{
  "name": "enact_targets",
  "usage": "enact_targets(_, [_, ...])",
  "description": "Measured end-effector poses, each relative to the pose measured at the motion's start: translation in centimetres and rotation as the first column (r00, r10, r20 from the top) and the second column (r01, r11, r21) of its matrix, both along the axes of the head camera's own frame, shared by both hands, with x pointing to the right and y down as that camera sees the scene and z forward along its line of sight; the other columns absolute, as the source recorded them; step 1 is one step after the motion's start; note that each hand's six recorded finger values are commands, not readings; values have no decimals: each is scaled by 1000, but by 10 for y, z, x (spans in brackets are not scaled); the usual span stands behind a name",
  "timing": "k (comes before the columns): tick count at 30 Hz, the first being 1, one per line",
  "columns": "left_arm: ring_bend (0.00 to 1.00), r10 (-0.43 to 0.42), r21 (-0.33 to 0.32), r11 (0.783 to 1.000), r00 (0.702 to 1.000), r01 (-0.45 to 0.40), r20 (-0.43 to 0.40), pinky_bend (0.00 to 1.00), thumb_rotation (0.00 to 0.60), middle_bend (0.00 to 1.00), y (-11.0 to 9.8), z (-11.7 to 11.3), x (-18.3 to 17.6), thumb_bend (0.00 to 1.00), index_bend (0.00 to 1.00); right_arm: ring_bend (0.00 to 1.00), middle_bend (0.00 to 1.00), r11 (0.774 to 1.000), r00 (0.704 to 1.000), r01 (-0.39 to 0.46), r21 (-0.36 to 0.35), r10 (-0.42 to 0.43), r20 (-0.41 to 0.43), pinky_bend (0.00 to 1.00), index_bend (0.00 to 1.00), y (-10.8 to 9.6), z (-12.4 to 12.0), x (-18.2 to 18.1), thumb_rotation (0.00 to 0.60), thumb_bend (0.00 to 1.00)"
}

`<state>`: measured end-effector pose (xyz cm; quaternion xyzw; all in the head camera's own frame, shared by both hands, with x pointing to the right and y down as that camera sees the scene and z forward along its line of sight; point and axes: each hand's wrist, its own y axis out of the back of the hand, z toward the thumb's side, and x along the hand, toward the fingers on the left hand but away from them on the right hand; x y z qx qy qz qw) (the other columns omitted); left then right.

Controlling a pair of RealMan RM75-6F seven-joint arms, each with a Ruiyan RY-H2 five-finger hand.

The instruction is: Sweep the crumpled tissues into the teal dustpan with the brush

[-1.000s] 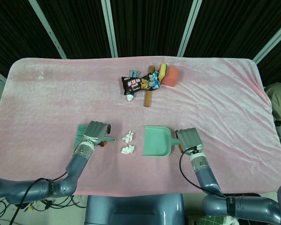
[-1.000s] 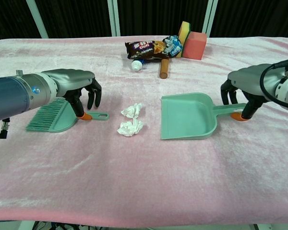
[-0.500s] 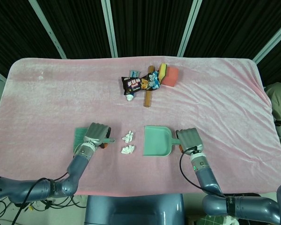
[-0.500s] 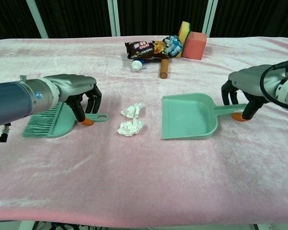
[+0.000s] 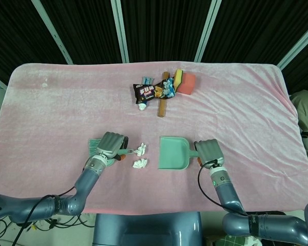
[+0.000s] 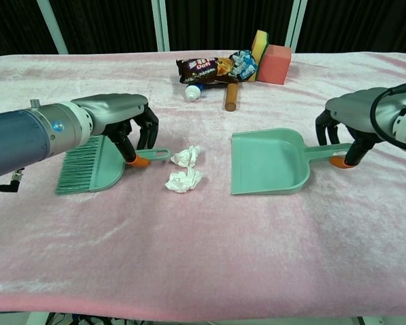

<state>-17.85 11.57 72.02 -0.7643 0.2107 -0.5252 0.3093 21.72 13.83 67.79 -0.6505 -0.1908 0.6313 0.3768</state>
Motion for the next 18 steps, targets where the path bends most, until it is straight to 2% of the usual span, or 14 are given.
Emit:
enact_targets(5, [871,-62,-49,997,989,55,-138,994,600,663,-3,-7,11,363,620,723,626,1000,1000,6,9,-6,-6,829,690,-2,-3,-2,600,416])
enact_targets(10, [871,-137,-119,987,950,107,-279,994,600,663,-8,-16,26,364,620,722,625,1000,1000,15,14,-15,-18,829,690,-4,-7,-4,600,417])
enact_targets(14, [871,-170,-162,980,918,119,-358,994,600,664,-12,-22,38,364,621,723,626,1000,999,23,15,-23,-35,829,690,-6,-10,-6,600,420])
enact_targets(18, [871,-165,-166,981,899,105,-406,994,600,664,-18,-28,48,364,622,722,626,999,998,38,1,-38,-58,829,690,-6,-11,-8,600,424])
